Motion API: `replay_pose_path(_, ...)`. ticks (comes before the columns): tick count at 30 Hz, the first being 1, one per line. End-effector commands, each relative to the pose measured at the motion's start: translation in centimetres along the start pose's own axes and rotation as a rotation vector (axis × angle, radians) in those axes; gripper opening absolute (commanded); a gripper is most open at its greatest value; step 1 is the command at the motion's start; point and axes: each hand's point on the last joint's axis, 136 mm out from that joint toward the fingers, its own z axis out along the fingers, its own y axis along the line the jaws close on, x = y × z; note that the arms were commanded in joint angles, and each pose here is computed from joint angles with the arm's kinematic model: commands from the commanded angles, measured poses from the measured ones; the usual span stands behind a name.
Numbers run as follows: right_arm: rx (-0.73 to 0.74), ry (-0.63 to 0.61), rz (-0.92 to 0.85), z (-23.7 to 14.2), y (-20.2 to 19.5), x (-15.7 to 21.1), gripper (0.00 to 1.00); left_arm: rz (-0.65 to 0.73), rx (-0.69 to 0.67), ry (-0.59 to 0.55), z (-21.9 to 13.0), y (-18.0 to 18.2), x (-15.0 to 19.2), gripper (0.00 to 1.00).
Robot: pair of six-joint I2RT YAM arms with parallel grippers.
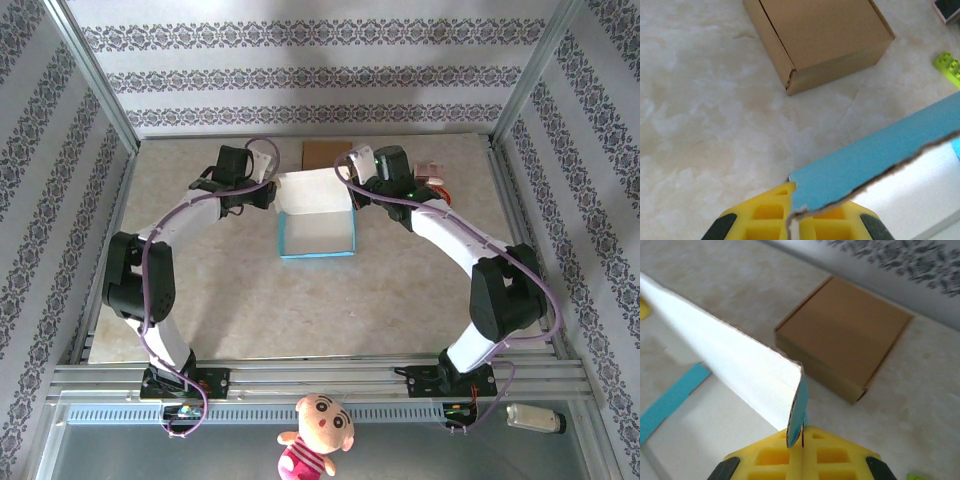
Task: Fold the paper box
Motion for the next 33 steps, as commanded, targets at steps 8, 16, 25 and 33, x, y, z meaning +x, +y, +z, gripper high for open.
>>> replay_pose_path(8,0.122,-0.140,0.282,2.1,0.5,-0.9,0.00,-0.154,-0.096,-0.262,-1.1,-3.6,-3.6,0.00)
replay_pose_path(16,0.118,-0.160,0.362,2.7,0.6,3.0,0.00,-0.334,-0.152,-0.269,0.3,-3.4,-1.2,0.00)
replay_pose_path(25,0.101,-0.133,0.445,2.8,1.1,7.5,0.00,-0.392,-0.091,-0.273,0.3,-5.1,0.7,0.00)
replay_pose_path(33,0.091,-0.113,0.458,2.2,1.5,9.2,0.00,-0.422,-0.072,-0.254,0.6,-6.0,2.7,0.00)
